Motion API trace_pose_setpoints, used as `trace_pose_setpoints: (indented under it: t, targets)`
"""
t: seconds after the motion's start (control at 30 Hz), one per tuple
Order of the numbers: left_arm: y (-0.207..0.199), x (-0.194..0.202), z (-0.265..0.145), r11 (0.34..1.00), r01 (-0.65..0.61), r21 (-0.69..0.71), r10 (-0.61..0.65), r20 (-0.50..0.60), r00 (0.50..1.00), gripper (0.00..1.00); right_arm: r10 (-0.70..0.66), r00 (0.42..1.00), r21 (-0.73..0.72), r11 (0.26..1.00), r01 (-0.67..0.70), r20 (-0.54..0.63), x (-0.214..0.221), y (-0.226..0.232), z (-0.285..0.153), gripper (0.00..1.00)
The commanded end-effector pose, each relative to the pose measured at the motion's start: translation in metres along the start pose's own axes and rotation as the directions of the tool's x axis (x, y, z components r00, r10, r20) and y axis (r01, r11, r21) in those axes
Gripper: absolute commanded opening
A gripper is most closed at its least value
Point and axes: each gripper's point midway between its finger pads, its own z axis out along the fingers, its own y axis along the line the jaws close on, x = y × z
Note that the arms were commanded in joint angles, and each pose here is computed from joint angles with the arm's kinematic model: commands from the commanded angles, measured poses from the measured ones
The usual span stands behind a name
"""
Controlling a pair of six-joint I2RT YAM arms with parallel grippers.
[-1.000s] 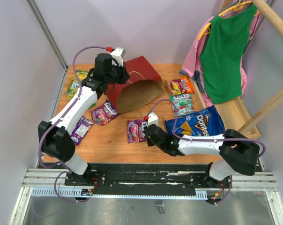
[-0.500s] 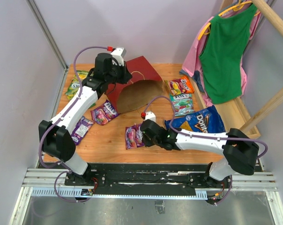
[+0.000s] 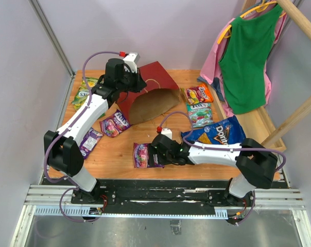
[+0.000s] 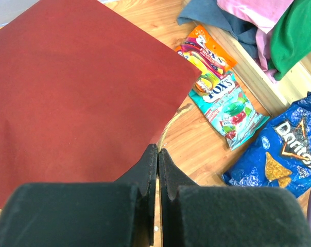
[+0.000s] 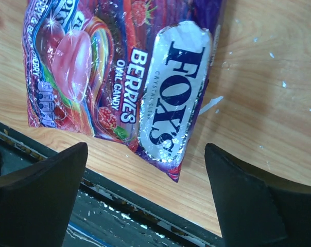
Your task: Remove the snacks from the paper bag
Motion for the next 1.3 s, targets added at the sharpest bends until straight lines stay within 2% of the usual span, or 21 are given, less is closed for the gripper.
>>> trace_pose_setpoints:
  t: [0.0,0.1,0.2,0.33,0.43,0.53,0.67,0.77,1.0,1.27]
  targets:
    - [-0.005,-0.017,-0.001,1.0,-0.004,0.023,0.003,0.04,0.999,0.02,-0.005,0.999,0.029,1.0,0.004,0.039,-0.009,-0.007,-0.009,0.99]
    - [-0.005,-0.017,-0.002,1.0,-0.004,0.024,0.003,0.04,0.999,0.02,-0.021,0.987,0.066,0.998,0.01,0.157,-0.043,-0.021,-0.025,0.98]
    - [-0.006,-0.018,-0.003,1.0,-0.003,0.026,0.002,0.039,0.999,0.02,0.043,0.959,0.079,0.995,-0.067,0.281,-0.088,-0.052,-0.041,1.0]
    - [-0.009,-0.019,-0.005,0.999,-0.004,0.035,0.003,0.042,0.999,0.02,0.109,0.926,0.019,0.992,-0.124,0.361,-0.127,-0.079,-0.039,0.86]
    - [-0.01,-0.019,-0.006,0.999,-0.005,0.04,0.004,0.039,0.999,0.02,0.033,0.941,0.065,0.996,-0.058,0.336,-0.139,-0.086,-0.023,0.83]
    - [-0.01,-0.017,-0.006,0.999,-0.005,0.039,0.003,0.036,0.999,0.02,-0.011,0.957,0.09,0.996,-0.015,0.289,-0.148,-0.09,0.002,0.74]
    - [-0.011,-0.015,-0.008,0.999,-0.011,0.041,0.009,0.027,1.0,0.01,0.006,0.959,0.032,0.999,-0.015,0.284,-0.168,-0.094,0.036,0.58]
    - [-0.012,-0.014,-0.011,0.999,-0.015,0.046,0.014,0.025,1.0,0.01,0.073,0.957,-0.032,0.997,-0.067,0.281,-0.172,-0.101,0.056,0.45]
    - [-0.012,-0.011,-0.012,0.998,-0.024,0.051,0.023,0.017,1.0,0.01,0.128,0.946,-0.049,0.992,-0.119,0.297,-0.173,-0.106,0.089,0.38]
    - [-0.013,-0.01,-0.012,0.998,-0.03,0.056,0.03,0.011,0.999,0.01,0.112,0.936,0.017,0.992,-0.125,0.335,-0.178,-0.121,0.104,0.37]
